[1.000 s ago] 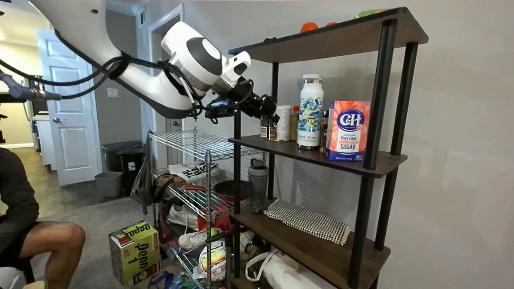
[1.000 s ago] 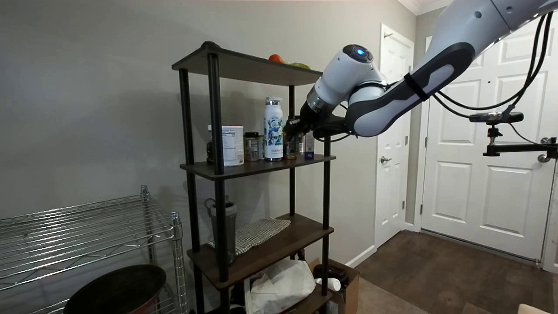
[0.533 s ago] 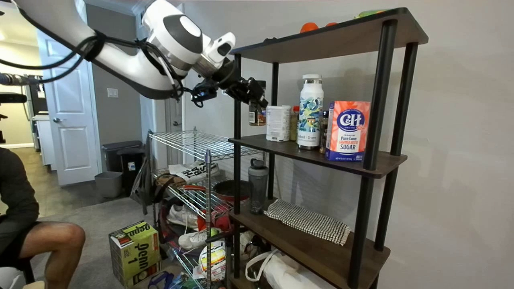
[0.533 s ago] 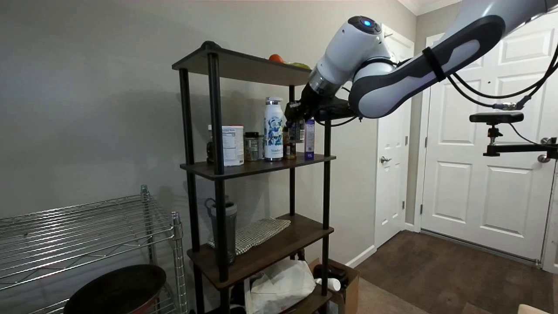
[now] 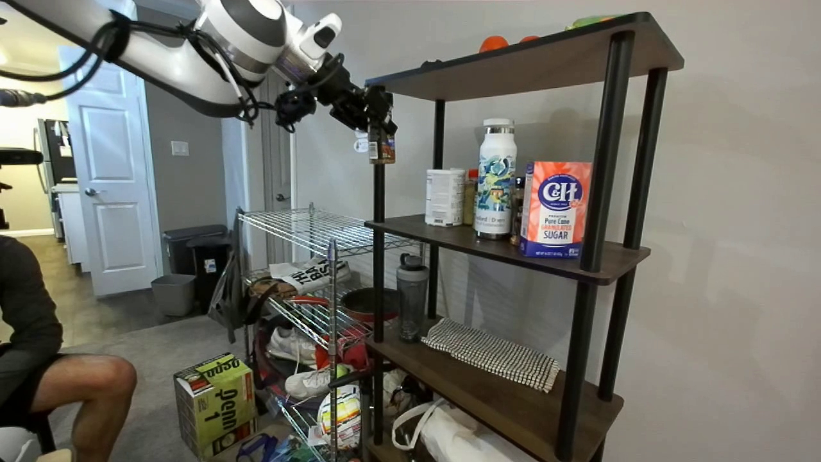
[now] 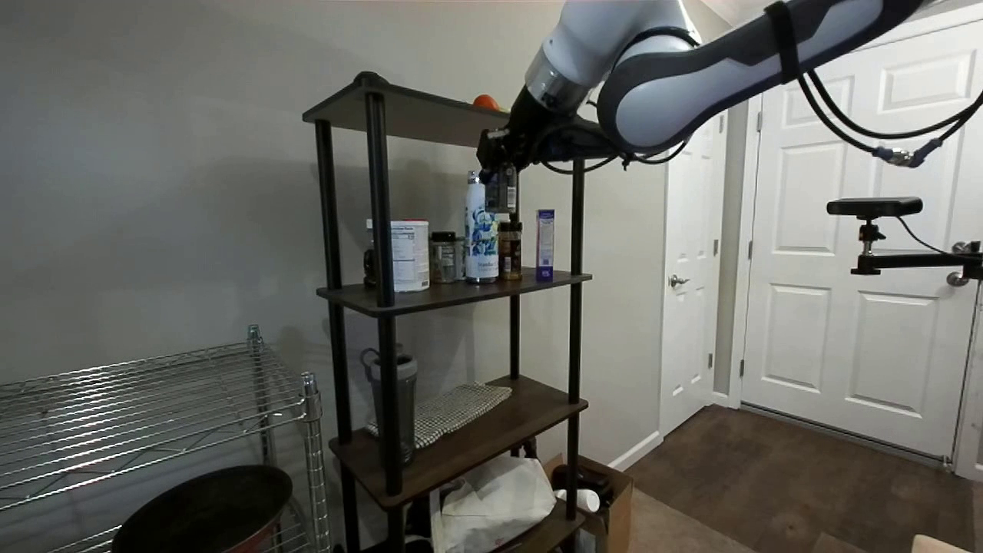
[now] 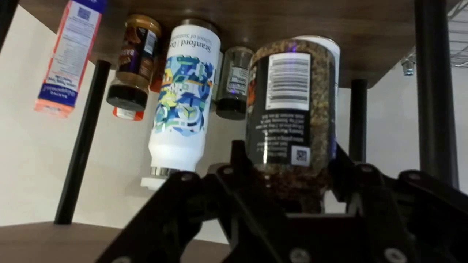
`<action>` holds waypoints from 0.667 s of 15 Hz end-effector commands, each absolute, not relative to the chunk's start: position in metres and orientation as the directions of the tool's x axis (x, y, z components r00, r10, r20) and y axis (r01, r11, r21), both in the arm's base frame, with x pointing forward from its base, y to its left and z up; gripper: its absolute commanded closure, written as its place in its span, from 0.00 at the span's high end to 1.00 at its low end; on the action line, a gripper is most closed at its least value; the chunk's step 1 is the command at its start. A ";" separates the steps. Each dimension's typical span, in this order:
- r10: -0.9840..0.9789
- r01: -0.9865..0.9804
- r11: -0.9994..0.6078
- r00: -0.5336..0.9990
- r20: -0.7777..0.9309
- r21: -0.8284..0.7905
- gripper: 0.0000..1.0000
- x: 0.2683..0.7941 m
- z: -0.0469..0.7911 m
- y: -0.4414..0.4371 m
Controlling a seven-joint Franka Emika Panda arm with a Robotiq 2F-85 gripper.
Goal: Move the blackish bottle from the second to the top shelf
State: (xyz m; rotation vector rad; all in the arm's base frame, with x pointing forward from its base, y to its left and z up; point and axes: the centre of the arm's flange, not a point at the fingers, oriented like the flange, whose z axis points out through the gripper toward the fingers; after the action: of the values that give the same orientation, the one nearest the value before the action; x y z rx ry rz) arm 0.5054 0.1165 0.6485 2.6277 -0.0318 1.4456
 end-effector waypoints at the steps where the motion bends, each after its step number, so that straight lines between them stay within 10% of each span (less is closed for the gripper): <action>1: 0.113 -0.059 -0.985 0.493 0.863 0.163 0.29 0.508 0.688 0.136; 10: 0.216 -0.199 -0.933 0.349 0.912 0.298 0.29 0.502 0.724 0.140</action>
State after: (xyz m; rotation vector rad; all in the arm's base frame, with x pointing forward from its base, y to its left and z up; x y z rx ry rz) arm 0.5009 0.1341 0.7132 2.3641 0.0543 1.5822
